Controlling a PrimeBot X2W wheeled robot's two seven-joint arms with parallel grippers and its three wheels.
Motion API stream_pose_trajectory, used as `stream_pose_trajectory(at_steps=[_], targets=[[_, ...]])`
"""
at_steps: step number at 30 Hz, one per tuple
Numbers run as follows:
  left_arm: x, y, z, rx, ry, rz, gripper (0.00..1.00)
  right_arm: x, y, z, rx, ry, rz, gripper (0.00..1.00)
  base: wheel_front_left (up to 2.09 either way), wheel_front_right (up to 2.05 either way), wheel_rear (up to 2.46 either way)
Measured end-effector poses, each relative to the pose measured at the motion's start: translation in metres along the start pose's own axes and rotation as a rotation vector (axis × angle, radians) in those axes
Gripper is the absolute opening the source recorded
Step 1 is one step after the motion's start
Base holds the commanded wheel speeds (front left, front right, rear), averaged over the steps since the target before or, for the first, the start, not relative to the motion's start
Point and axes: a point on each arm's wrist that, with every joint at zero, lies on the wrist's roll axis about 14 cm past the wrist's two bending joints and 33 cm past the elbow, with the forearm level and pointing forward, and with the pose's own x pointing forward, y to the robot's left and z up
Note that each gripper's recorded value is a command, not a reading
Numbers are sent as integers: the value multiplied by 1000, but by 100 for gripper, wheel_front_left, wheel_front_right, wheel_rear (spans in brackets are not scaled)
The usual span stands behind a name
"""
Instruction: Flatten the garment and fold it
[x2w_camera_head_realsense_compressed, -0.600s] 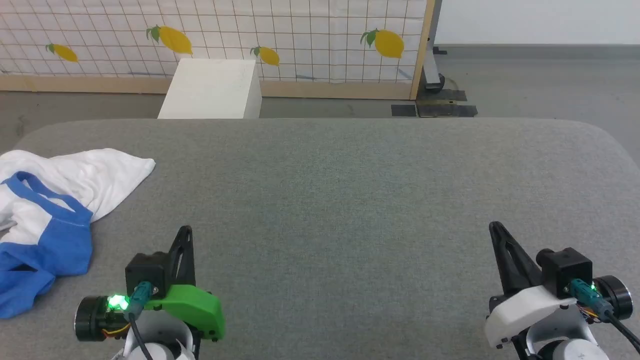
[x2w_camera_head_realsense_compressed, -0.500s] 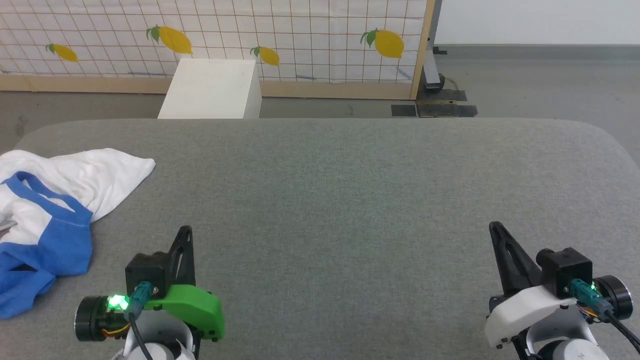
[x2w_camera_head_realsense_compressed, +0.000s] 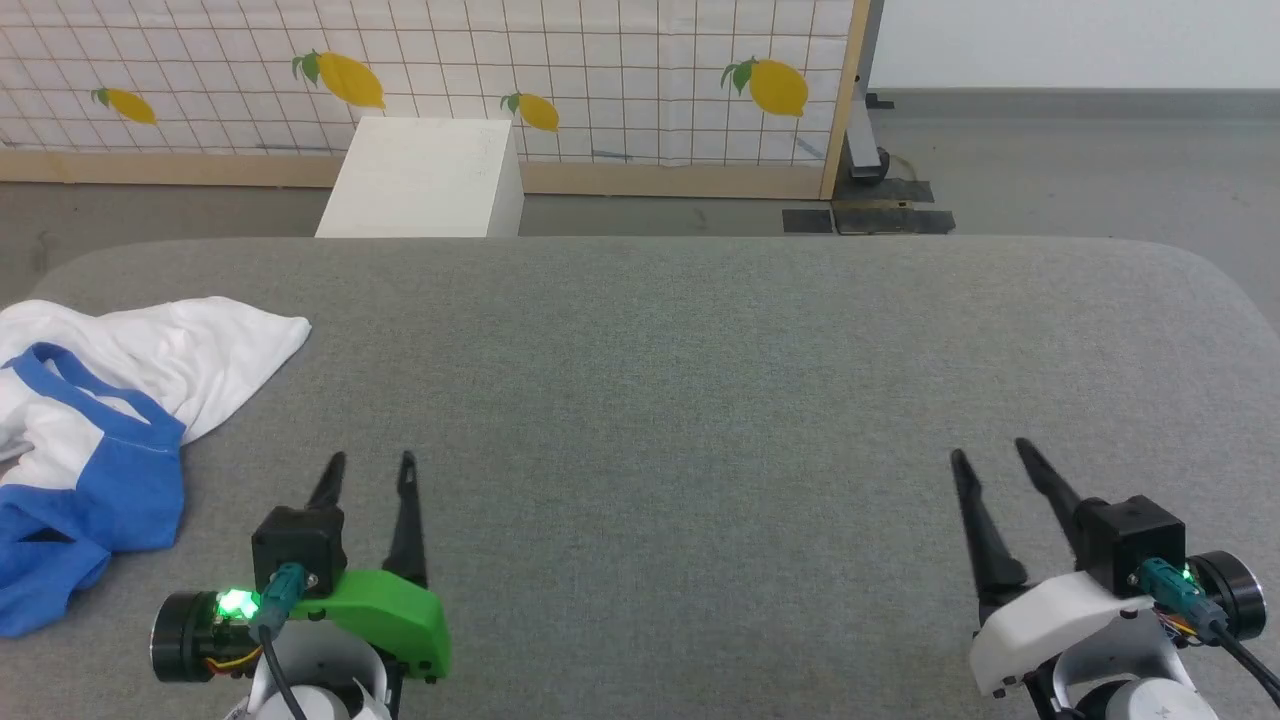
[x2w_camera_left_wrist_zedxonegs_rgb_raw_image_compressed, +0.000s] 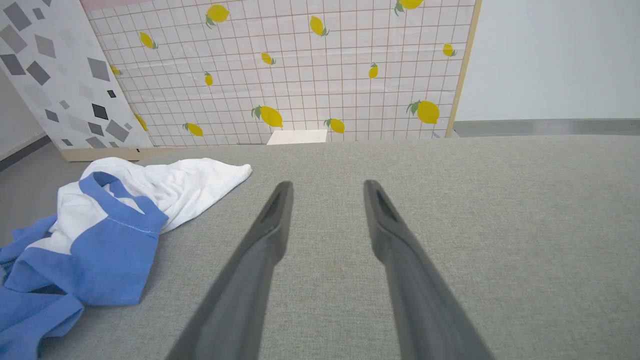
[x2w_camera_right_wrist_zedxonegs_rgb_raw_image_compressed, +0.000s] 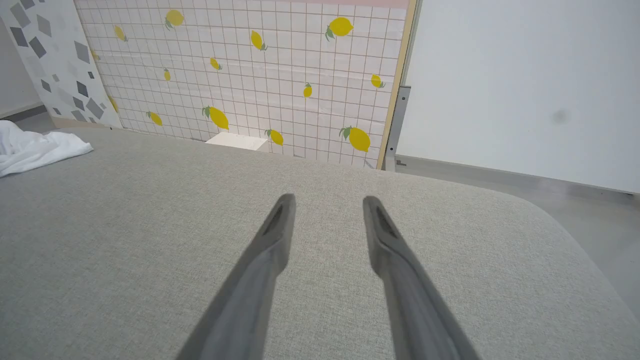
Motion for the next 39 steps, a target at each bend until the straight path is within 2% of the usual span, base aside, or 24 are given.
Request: stream_pose_trajectory(at_steps=[17, 39], targets=[[-6, 5, -7, -18, 6, 24, 100, 5, 8, 0, 14, -11, 27, 100, 0, 0, 0], [-31, 45, -15, -51, 5, 170, 100, 26, 50, 0, 40, -29, 153, 100, 0, 0, 0]])
